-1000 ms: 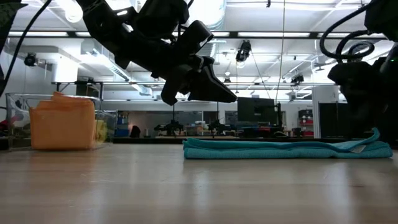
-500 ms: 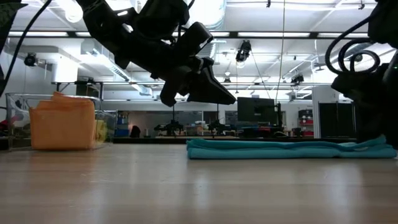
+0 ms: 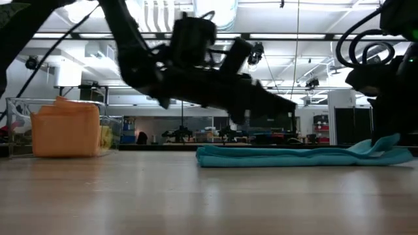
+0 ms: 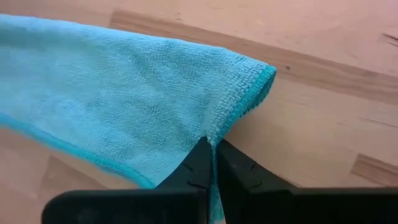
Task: Roll microfiber towels into tight, uniform cylinder then place into a basket
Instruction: Roll the blue microfiber towel
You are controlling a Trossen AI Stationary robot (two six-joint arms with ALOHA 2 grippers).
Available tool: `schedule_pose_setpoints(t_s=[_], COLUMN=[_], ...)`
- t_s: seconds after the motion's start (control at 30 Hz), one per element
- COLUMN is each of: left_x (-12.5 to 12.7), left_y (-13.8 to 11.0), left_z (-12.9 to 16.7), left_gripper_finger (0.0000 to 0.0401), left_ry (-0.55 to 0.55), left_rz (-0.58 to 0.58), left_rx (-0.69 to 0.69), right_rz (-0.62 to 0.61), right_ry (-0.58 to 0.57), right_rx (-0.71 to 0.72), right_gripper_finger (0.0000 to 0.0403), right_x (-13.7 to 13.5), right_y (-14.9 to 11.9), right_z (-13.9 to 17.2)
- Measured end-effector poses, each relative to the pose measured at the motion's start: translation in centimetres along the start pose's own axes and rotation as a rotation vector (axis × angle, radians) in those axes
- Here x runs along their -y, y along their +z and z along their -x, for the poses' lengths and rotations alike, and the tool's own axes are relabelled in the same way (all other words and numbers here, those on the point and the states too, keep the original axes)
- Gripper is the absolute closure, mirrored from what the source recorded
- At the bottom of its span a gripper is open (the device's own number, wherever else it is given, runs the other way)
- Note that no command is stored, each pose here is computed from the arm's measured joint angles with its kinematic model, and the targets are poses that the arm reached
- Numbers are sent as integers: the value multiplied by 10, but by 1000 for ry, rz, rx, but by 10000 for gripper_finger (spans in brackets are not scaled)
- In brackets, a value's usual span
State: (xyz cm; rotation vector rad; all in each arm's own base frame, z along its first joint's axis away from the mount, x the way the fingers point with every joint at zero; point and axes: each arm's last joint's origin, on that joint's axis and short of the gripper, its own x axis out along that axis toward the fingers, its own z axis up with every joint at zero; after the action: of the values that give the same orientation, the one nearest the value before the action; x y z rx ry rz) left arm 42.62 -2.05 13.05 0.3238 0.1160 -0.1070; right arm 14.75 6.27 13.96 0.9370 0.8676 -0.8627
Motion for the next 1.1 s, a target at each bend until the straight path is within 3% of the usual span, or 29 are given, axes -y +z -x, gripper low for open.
schedule_pose_setpoints(t_s=[0.07,0.33,0.73,1.1], left_x=[0,-3,-4,-4], left_y=[-1,2,-4,-5], left_z=[-14,-58,-60,-60], left_gripper_finger=[401,401,401,401], left_ry=[-5,-107,-109,-106], left_rz=[6,21,22,22], left_rx=[-15,-322,-354,-354], right_rz=[5,11,42,87], right_ry=[7,22,98,159], right_rx=[5,6,73,118], right_gripper_finger=[393,394,394,394], right_x=[-2,-6,-27,-51], right_y=[0,1,7,2], right_z=[1,4,17,-3])
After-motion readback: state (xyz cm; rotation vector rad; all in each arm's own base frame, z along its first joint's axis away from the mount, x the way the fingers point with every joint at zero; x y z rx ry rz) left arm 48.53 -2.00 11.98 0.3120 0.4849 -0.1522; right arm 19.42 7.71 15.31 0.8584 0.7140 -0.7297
